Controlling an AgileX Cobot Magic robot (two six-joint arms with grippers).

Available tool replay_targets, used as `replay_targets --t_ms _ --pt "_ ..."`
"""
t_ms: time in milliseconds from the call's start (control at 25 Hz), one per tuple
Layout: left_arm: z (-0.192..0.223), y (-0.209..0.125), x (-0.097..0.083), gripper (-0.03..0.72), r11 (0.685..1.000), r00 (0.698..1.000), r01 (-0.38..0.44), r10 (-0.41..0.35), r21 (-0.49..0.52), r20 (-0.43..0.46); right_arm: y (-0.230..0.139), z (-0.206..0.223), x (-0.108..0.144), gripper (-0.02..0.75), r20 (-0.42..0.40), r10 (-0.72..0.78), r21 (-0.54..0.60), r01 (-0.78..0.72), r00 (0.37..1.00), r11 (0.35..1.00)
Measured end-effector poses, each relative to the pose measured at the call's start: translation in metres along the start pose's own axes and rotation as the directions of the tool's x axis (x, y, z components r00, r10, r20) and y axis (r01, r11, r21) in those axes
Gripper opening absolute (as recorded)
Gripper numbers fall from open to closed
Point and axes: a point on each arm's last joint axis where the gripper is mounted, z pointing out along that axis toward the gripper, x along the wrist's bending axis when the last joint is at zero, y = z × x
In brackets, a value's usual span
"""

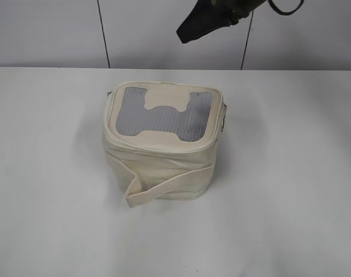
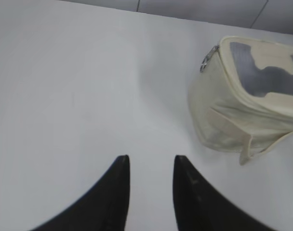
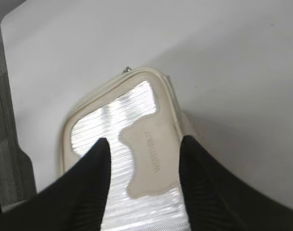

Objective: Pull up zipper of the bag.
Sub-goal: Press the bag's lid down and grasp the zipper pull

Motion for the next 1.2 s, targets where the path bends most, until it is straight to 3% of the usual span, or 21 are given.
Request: replay_targets --t_ms 240,560,960,1080,1200 --pt "0.052 0.036 -0.009 0.249 0.999 0.991 0.033 -0.037 0.031 0.132 -0.001 0.047 -0.034 0.392 -0.018 -0.009 0.018 0.009 1.000 1.000" --pt "0.138 0.050 -0.006 0.302 0.987 0.972 0.023 -0.059 0.161 0.226 -0.009 0.095 -0.020 0.435 -0.087 -0.050 0.096 0.058 0.995 0.994" --pt "0.189 0.047 -0.002 0.306 0.983 0.953 0.040 -0.092 0.179 0.289 -0.017 0.115 -0.022 0.438 -0.113 -0.042 0.126 0.056 0.993 0.990" --pt "0.196 0.048 -0.002 0.306 0.982 0.948 0.034 -0.090 0.184 0.305 -0.021 0.121 -0.021 0.379 -0.118 -0.042 0.141 0.058 0.992 0.988" --pt "0.201 0.052 -0.003 0.306 0.984 0.946 0.021 -0.078 0.180 0.315 -0.020 0.122 -0.019 0.226 -0.120 -0.048 0.143 0.065 0.992 0.988"
